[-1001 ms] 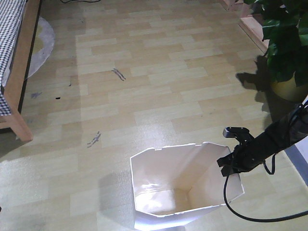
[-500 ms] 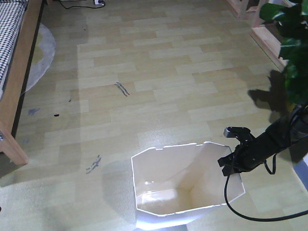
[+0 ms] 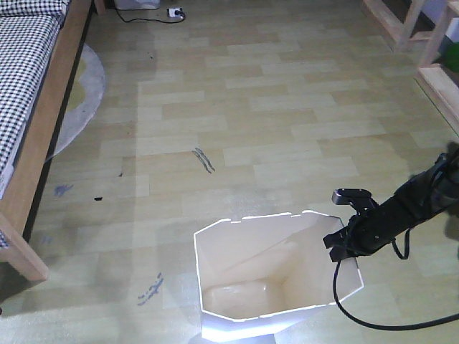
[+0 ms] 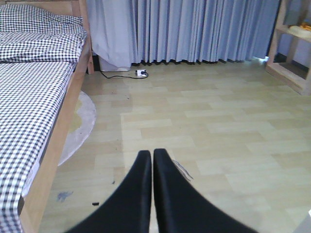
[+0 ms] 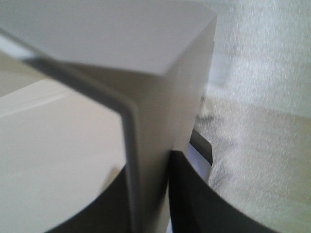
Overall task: Move trash bin to bedside with robot
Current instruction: 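Hold the bin in the right gripper while the base turns toward the bed, then carry the bin with the right gripper while driving to the bedside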
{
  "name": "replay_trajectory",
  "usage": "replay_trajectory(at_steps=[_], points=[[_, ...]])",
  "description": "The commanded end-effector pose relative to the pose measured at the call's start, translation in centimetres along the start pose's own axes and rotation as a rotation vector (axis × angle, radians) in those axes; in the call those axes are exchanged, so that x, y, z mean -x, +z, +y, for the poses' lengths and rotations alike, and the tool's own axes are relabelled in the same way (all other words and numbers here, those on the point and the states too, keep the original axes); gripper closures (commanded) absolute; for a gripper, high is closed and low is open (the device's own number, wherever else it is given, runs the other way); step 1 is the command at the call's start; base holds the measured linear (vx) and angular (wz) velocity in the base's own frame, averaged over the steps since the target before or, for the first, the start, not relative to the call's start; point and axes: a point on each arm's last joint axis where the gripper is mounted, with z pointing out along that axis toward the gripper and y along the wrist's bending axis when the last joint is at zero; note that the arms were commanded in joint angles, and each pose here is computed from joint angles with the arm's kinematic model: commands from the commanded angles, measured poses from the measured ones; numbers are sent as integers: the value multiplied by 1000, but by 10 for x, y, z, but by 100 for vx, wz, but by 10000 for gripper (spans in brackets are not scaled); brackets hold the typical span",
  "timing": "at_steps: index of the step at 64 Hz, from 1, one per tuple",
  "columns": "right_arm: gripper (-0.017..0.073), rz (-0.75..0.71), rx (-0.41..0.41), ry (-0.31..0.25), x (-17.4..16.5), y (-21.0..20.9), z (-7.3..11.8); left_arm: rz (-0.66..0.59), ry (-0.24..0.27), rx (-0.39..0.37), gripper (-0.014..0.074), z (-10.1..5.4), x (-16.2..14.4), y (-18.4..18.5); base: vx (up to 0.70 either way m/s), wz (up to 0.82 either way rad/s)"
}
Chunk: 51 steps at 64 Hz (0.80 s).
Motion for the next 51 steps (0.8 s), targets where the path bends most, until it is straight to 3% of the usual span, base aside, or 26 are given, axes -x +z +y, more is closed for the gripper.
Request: replay_trajectory(at_steps=[1,51], points=[[565,-47,126,-1,13,-27,18,-55,-12,-6,599,0,-2,2,43,13],[565,-47,126,-1,13,-27,18,-55,-12,-6,599,0,-2,2,44,3]])
